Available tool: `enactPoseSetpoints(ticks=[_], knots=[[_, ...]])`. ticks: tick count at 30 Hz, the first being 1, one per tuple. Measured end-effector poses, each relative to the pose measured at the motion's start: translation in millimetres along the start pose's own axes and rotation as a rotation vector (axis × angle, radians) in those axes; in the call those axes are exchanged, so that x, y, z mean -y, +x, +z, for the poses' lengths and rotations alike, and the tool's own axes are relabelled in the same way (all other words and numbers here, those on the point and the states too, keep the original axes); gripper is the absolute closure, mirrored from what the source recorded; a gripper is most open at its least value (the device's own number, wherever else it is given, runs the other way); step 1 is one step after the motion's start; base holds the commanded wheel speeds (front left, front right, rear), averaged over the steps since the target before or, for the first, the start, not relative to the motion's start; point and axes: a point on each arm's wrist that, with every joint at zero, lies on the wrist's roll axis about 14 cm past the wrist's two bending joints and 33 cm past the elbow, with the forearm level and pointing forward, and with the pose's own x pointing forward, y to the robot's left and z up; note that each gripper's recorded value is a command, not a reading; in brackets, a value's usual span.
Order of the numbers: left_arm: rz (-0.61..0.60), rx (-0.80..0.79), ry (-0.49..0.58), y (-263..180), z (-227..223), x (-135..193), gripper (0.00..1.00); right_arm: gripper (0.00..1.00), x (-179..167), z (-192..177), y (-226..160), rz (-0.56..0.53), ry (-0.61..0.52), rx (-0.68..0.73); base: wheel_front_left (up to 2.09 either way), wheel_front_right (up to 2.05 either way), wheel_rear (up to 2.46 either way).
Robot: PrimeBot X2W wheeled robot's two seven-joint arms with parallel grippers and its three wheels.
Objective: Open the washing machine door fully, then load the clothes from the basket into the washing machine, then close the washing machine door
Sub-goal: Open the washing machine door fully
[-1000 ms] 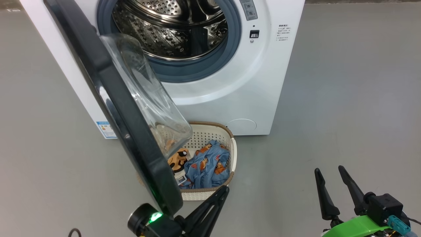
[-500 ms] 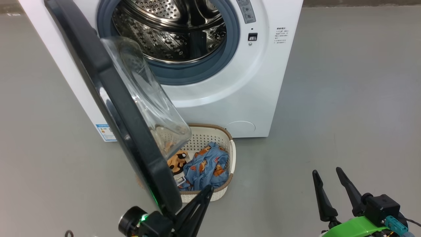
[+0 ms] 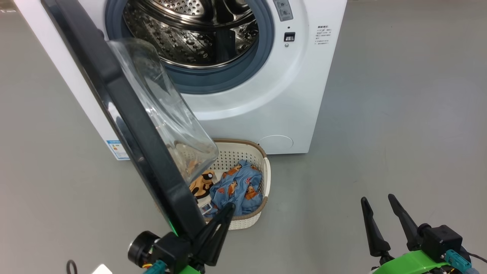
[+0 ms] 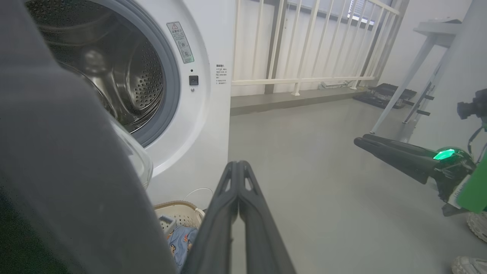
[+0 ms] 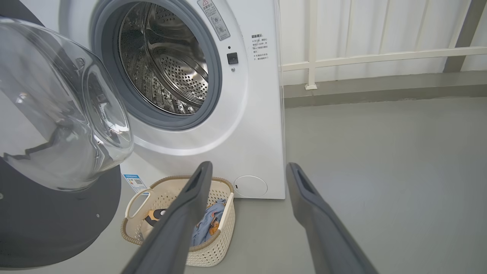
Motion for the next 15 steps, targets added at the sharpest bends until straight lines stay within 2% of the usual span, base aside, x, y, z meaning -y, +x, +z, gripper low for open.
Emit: enactPoseSetpoints(ticks=[15], knots=[[0.068, -0.003, -0.014, 1, -1, -18, 1.0, 0.0, -5, -7, 5, 0.016, 0.006, -0.019, 0.0, 0.0, 0.0]])
